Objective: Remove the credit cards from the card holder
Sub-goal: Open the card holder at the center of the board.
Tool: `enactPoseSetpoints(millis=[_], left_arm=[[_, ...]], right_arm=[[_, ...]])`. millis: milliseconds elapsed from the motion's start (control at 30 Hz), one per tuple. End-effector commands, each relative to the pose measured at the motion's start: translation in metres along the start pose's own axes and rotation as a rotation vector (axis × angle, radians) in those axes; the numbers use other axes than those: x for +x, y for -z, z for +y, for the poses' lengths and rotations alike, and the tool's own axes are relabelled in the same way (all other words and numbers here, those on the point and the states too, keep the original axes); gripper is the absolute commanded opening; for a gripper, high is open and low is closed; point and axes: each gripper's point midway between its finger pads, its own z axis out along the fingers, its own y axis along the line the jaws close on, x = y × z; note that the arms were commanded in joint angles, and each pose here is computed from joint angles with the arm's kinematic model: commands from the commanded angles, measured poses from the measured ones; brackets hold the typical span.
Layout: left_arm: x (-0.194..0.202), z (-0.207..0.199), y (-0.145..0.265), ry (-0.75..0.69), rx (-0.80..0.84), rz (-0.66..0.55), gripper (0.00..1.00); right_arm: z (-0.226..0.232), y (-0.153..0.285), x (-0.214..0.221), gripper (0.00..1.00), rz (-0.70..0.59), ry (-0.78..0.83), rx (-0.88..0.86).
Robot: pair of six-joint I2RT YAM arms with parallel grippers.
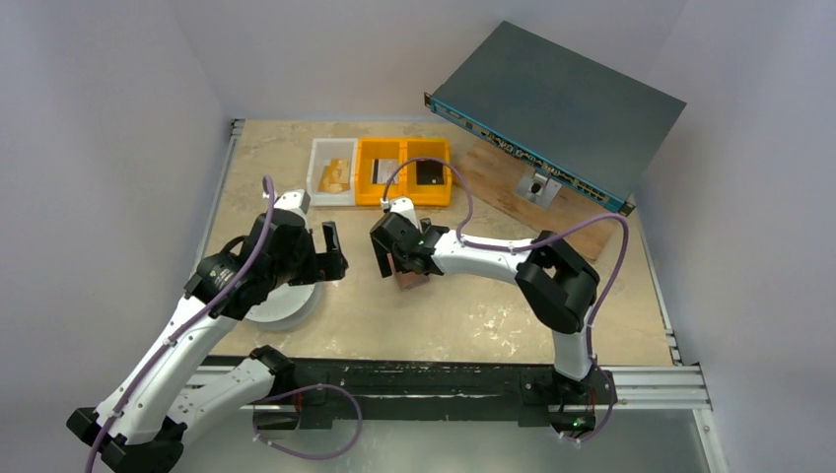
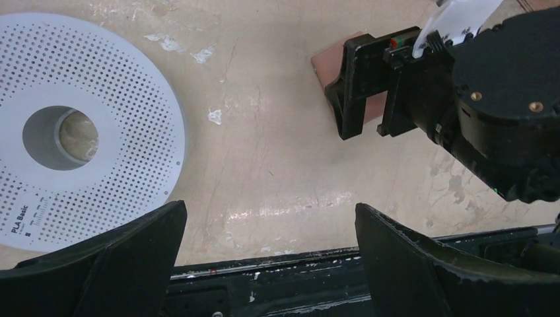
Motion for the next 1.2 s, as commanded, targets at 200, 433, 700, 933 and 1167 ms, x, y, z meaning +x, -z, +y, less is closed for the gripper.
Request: enactPoseSetpoints(millis=[200,433,700,933,1167], left_arm=[[-0.005,-0.006,0.0,-0.005,0.036,-0.016,1.0],[-0.002,-0.007,-0.001,-0.005,0.04,0.0,1.0],[-0.001,-0.009,-0.002,0.001,0.05,0.01,1.0],[0.001,-0.009,-0.003,0.007,0.048,0.018,1.0],[0.003,-0.01,-0.005,0.01,0.051,0.025,1.0]], right_arm=[[-0.011,-0.015,-0.024,0.86,-0.051,-0.071,0.008],[-0.013,-0.013,-0.015,0.2,-0.035,-0.121,0.008],[-0.02,-0.009,-0.008,0.32,-0.016,-0.126,0.03],[-0.025,-0.002,-0.003,0.32,-0.006,-0.145,0.037],[-0.02,0.006,0.004,0.32,0.009,-0.161,0.004]])
